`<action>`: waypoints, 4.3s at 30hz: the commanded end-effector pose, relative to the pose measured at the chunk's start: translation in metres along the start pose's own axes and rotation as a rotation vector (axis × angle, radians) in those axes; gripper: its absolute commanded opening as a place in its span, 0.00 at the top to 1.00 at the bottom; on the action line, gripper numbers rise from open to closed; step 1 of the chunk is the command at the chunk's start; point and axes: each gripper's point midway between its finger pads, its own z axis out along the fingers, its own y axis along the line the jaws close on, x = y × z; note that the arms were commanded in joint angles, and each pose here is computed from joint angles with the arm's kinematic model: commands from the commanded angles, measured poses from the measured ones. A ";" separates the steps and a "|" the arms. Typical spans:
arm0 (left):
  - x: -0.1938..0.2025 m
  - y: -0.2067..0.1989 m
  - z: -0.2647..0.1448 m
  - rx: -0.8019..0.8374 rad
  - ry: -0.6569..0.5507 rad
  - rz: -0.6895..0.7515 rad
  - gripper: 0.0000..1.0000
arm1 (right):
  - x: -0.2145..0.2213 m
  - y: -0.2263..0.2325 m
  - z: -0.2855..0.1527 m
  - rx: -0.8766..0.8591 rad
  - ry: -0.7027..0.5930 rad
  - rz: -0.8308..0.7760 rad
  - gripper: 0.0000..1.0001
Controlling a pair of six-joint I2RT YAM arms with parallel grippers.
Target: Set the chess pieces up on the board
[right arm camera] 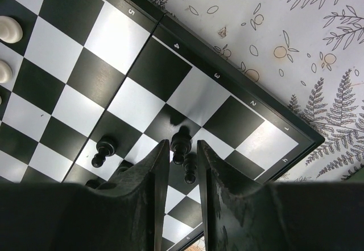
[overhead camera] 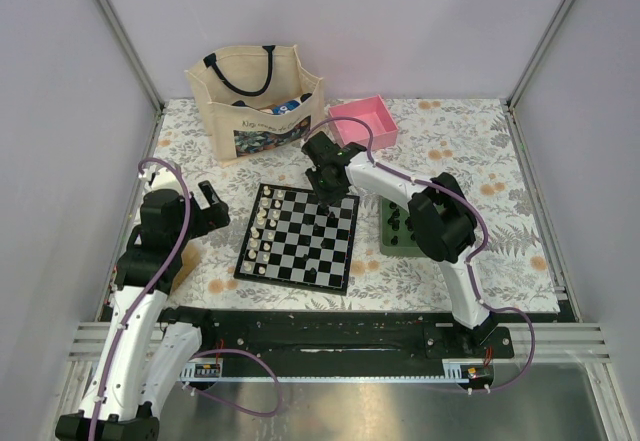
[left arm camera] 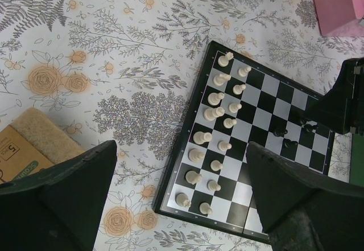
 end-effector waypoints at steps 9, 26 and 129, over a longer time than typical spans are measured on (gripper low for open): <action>-0.006 -0.004 0.001 0.019 -0.009 -0.010 0.01 | 0.003 0.010 0.000 -0.032 0.015 -0.017 0.66; -0.007 -0.005 0.002 0.025 -0.008 -0.014 0.01 | 0.017 0.004 0.007 -0.013 0.049 -0.012 0.71; -0.013 -0.003 -0.004 0.033 -0.051 -0.025 0.01 | 0.016 0.005 -0.026 -0.014 -0.056 0.152 0.51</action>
